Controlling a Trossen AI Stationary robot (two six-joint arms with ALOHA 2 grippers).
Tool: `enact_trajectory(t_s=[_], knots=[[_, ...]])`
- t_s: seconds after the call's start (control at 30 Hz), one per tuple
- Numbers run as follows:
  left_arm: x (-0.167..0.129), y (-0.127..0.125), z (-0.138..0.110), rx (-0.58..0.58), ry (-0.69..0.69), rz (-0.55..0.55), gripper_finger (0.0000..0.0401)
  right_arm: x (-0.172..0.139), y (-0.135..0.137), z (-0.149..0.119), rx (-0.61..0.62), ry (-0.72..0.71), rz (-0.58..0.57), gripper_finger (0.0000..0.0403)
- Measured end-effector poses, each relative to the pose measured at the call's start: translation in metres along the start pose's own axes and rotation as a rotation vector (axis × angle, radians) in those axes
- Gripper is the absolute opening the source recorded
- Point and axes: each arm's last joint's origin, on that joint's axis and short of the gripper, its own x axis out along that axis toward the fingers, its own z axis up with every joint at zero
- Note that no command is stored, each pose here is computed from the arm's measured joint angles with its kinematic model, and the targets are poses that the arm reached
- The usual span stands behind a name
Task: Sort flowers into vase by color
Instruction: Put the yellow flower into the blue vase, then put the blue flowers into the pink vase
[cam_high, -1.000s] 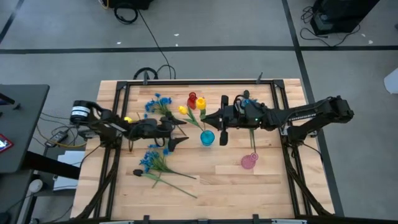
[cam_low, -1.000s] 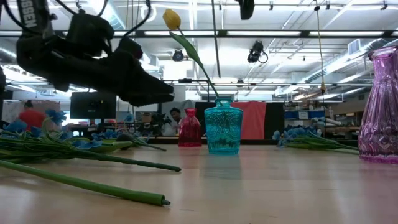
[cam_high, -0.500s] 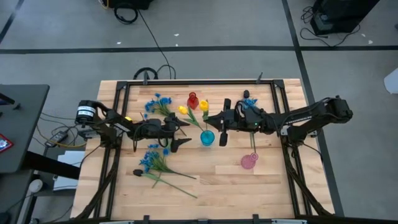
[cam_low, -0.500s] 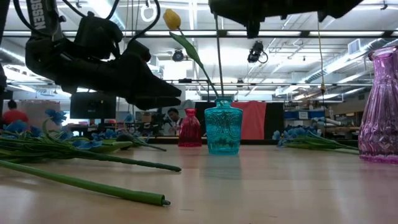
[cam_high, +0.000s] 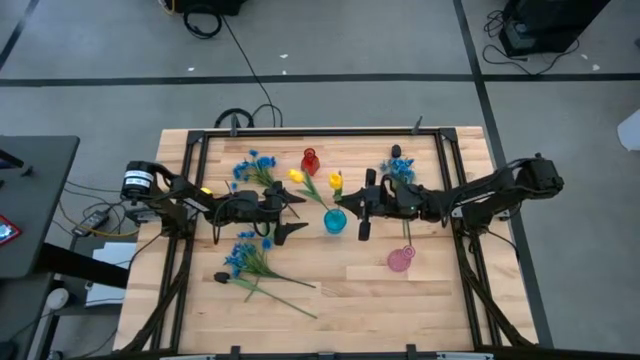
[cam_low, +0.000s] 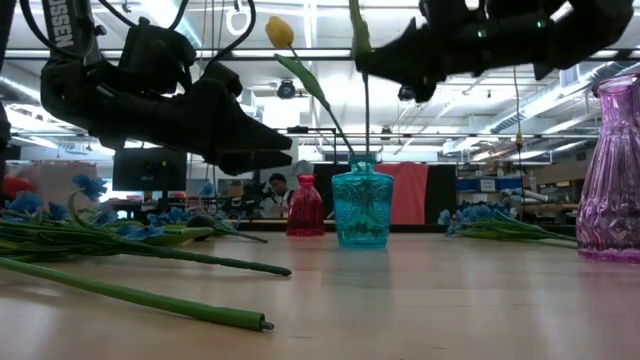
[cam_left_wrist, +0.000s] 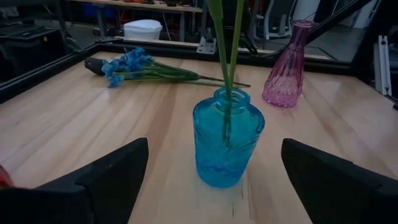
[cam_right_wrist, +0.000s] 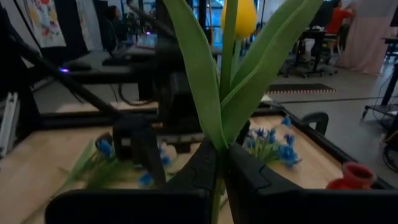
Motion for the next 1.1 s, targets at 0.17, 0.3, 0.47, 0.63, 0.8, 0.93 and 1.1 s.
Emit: enact_trajectory(t_s=[0.17, 0.3, 0.47, 0.63, 0.8, 0.93, 1.1], knots=[[0.0, 0.0, 0.0, 0.0, 0.002, 0.0, 0.0374, 0.006, 0.0, -0.016, -0.013, 0.048, 0.005, 0.0033], [0.0, 0.0, 0.0, 0.0, 0.002, 0.0, 0.0374, 0.009, 0.001, -0.023, -0.02, 0.06, 0.006, 0.004], [0.0, 0.0, 0.0, 0.0, 0.002, 0.0, 0.0374, 0.008, 0.001, -0.023, -0.024, 0.07, 0.007, 0.0085], [0.0, 0.0, 0.0, 0.0, 0.004, 0.0, 0.0374, 0.008, 0.001, -0.025, -0.027, 0.086, 0.005, 0.0138], [0.0, 0.0, -0.001, 0.0, 0.004, 0.0, 0.0374, 0.005, 0.0, -0.021, -0.028, 0.087, 0.001, 0.0167], [-0.002, 0.001, -0.002, 0.001, 0.015, 0.002, 0.0374, -0.002, -0.002, -0.015, -0.034, 0.12, -0.017, 0.0177], [-0.018, 0.011, 0.004, 0.017, -0.003, 0.045, 0.0374, -0.015, -0.006, -0.004, -0.029, 0.158, -0.033, 0.0187]])
